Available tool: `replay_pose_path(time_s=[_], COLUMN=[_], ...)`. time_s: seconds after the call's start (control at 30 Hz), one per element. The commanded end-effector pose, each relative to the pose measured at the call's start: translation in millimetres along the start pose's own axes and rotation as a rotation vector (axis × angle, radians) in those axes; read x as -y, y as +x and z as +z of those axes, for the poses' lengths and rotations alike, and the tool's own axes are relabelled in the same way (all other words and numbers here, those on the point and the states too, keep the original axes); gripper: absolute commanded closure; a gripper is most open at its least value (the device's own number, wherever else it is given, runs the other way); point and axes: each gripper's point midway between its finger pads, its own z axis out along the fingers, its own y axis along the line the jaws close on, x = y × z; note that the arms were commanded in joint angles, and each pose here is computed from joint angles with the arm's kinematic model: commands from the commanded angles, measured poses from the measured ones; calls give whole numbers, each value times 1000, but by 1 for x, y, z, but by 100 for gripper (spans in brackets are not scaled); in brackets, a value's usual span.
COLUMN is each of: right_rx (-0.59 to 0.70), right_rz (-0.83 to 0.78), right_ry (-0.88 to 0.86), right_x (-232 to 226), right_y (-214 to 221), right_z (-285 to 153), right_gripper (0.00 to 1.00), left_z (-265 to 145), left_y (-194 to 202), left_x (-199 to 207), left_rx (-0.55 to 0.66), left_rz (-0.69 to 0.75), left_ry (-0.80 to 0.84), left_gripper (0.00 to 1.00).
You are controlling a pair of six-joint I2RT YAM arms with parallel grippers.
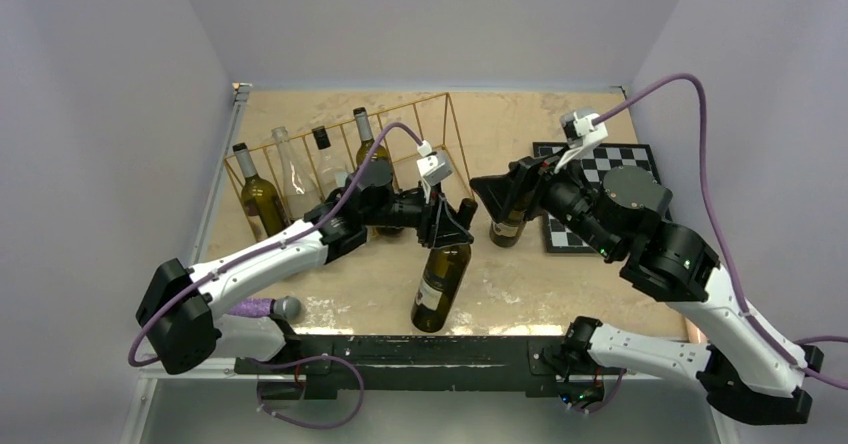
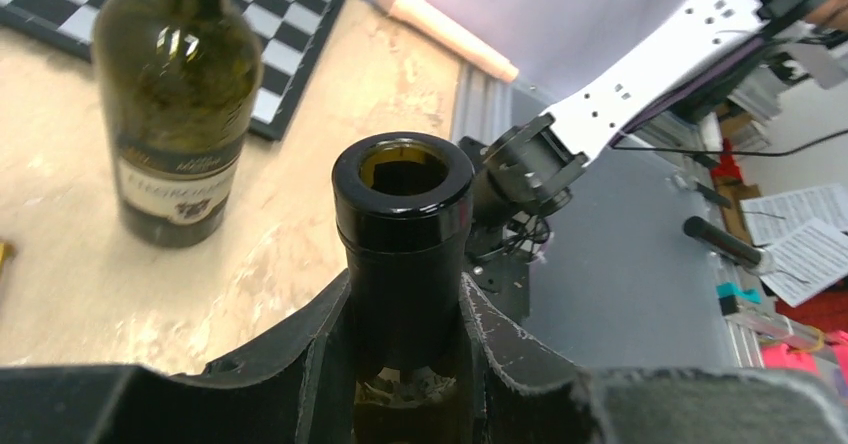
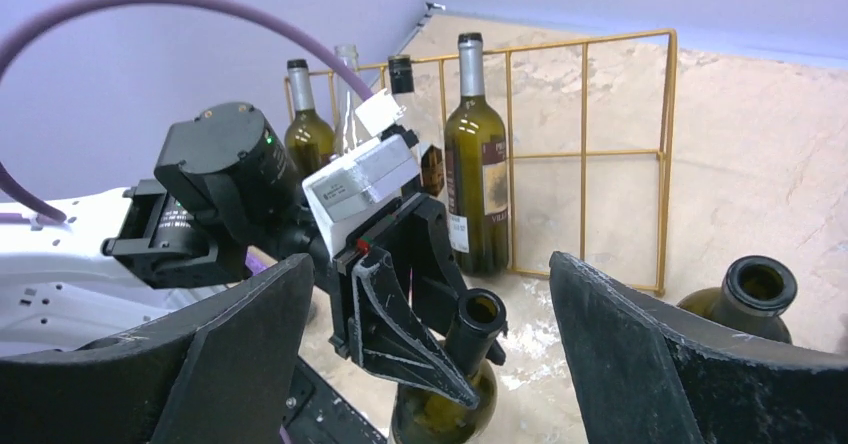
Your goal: Put the wine bottle on the wine rack
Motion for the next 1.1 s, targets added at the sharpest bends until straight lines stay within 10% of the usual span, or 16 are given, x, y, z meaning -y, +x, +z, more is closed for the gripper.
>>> replay_pose_path(time_s=[0.0,0.3,1.07], right_rx=[109,110,22], right_rz=[15,57,103], right_ry=[32,64,130], right_x=[4,18,40], right_y=[-34,-22,14], right_z=[-13,-29,-49], right_gripper=[8,9,14], left_z=[-21,-72,-108], left_y=[-45,-109,-178], left_x=[5,-84,-219], left_rx=[131,290,560], left_rz=[98,-11,-67], left_ry=[-110,-706,-1111], left_gripper=[100,100,100])
